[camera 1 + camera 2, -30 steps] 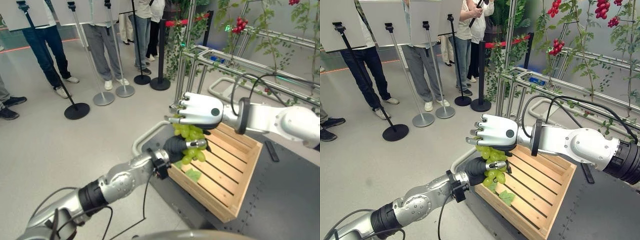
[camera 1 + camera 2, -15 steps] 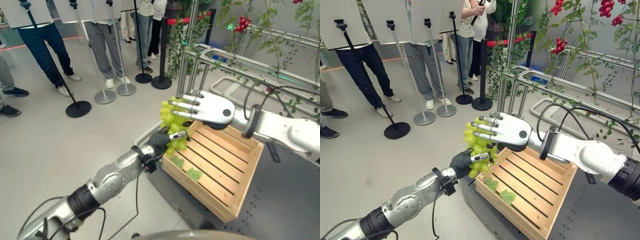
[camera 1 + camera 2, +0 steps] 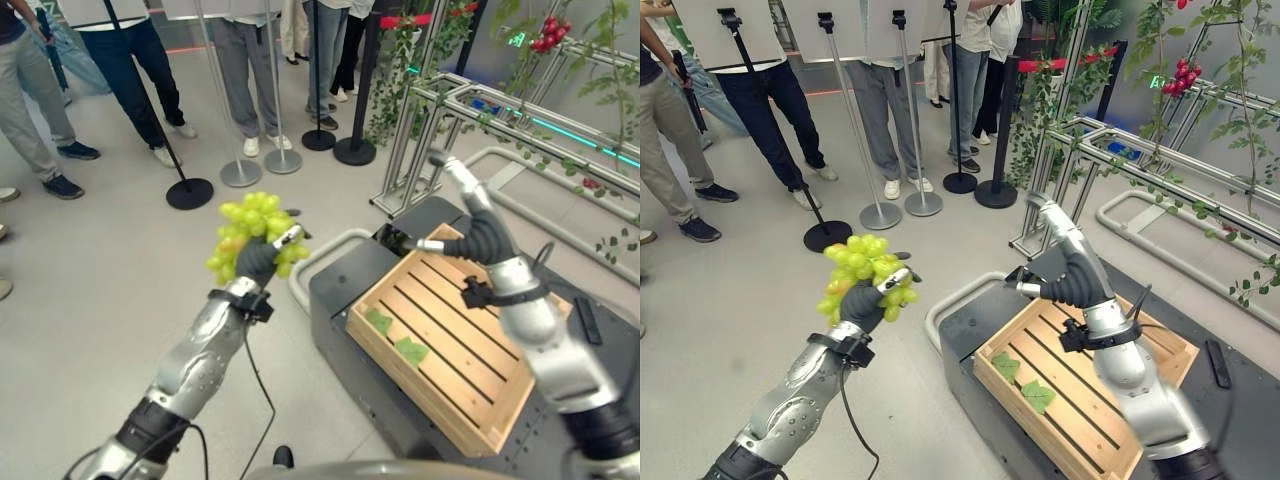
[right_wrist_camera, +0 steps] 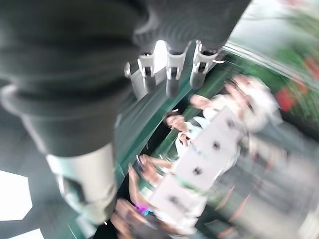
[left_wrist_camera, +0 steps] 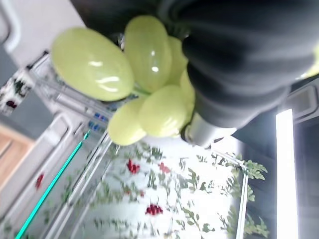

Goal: Pick up the fruits from the basket on one side to the basket on the other side

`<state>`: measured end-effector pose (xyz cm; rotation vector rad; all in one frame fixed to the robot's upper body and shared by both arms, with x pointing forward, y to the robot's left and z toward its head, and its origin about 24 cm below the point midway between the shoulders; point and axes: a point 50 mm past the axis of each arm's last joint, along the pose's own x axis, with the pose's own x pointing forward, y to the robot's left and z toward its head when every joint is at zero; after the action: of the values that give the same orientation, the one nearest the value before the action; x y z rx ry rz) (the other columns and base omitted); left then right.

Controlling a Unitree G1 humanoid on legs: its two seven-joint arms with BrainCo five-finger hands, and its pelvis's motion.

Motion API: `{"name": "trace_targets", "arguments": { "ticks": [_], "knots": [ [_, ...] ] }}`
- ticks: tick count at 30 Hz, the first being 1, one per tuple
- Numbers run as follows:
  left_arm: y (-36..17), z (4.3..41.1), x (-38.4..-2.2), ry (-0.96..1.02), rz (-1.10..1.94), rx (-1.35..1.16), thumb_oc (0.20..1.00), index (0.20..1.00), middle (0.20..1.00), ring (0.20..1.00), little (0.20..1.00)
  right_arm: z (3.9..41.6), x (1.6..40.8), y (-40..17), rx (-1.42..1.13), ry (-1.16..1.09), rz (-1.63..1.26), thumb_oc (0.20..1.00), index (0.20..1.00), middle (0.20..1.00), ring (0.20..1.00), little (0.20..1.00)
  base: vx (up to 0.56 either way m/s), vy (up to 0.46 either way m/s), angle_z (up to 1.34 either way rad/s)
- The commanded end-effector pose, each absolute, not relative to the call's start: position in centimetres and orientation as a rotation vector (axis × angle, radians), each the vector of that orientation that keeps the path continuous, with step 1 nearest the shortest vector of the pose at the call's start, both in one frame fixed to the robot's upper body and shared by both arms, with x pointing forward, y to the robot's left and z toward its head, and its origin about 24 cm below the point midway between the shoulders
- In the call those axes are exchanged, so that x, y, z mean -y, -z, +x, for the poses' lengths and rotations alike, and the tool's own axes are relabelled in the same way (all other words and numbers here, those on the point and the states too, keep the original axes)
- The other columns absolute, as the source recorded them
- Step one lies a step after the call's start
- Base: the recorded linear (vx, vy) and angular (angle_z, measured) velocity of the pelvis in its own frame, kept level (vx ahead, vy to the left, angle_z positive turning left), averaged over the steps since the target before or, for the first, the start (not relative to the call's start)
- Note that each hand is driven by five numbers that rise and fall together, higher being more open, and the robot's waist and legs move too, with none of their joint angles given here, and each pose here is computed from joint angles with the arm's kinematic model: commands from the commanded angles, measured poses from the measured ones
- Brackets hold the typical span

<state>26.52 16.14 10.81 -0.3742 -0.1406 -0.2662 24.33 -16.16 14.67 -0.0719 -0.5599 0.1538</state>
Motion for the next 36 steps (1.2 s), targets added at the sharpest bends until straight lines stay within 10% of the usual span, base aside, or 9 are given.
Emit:
{"name": "trace_targets", "arguments": {
  "ticks": [1, 36],
  "knots": [
    [-15.5, 26.0, -17.4, 0.238, -0.249, 0.451, 0.200, 0.200, 0.200, 0.200, 0.200, 24.2, 16.7, -15.1, 0.585, -0.216, 0.172, 1.000, 1.000, 1.000, 1.000, 1.000, 0.00, -0.028, 0.55],
    [-16.4, 24.0, -21.8, -0.025, 0.113, 0.604, 0.200, 0.200, 0.200, 0.200, 0.200, 24.9, 17.4, -9.7, 0.368, -0.131, 0.153, 1.000, 1.000, 1.000, 1.000, 1.000, 0.02, 0.105, 1.30]
  ]
}}
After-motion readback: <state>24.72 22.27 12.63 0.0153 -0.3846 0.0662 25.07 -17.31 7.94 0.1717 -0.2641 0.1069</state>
